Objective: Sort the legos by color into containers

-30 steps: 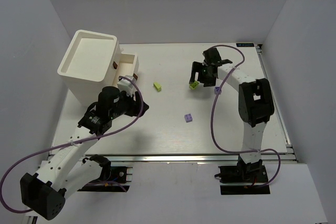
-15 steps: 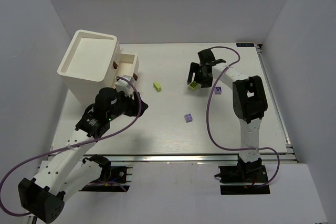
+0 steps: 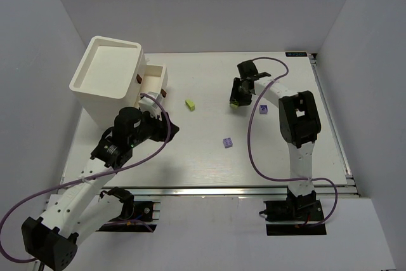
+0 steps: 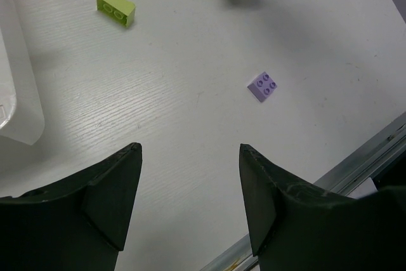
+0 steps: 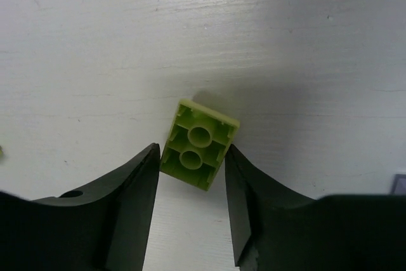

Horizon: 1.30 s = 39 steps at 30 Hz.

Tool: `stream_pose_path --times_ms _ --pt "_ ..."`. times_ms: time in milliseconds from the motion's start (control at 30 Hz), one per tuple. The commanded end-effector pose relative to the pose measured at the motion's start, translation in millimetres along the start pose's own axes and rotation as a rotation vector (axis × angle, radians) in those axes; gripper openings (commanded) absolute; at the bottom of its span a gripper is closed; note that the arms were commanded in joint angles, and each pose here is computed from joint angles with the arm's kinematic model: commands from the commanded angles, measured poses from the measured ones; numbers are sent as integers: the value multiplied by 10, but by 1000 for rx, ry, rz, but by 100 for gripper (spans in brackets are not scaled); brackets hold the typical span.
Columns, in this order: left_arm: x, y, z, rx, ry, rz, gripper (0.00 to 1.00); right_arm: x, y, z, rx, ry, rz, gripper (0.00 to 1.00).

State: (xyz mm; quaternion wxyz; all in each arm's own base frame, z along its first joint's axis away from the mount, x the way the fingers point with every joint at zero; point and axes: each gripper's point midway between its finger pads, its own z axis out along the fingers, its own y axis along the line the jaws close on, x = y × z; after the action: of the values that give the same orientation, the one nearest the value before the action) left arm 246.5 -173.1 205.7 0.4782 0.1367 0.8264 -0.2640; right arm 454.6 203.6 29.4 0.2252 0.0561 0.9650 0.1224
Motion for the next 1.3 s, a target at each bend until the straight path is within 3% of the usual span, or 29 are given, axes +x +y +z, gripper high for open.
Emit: stream_pose_path --times_ms 0,233,333,500,733,1067,1267 --pt "-62 -85 -49 44 -39 20 73 -119 92 -27 -26 -56 -5 46" --pt "-63 -189 -54 108 -44 39 72 -160 317 -314 -161 -112 -143 12" --pt "-72 -254 -86 145 -57 44 73 -163 714 -637 -355 -150 -323 0" --pt "-123 -293 -173 149 -93 -2 73 -7 1471 -1148 -606 -167 -657 0" --pt "-382 -390 -458 139 -131 -40 73 349 2431 -1638 -887 -201 -989 0" --pt "-680 -529 -883 141 -192 -76 73 686 3590 -1976 -1126 -341 -1096 0" --pt "-581 -527 -997 141 -193 -99 73 838 3851 -1804 -1117 -403 -1093 0"
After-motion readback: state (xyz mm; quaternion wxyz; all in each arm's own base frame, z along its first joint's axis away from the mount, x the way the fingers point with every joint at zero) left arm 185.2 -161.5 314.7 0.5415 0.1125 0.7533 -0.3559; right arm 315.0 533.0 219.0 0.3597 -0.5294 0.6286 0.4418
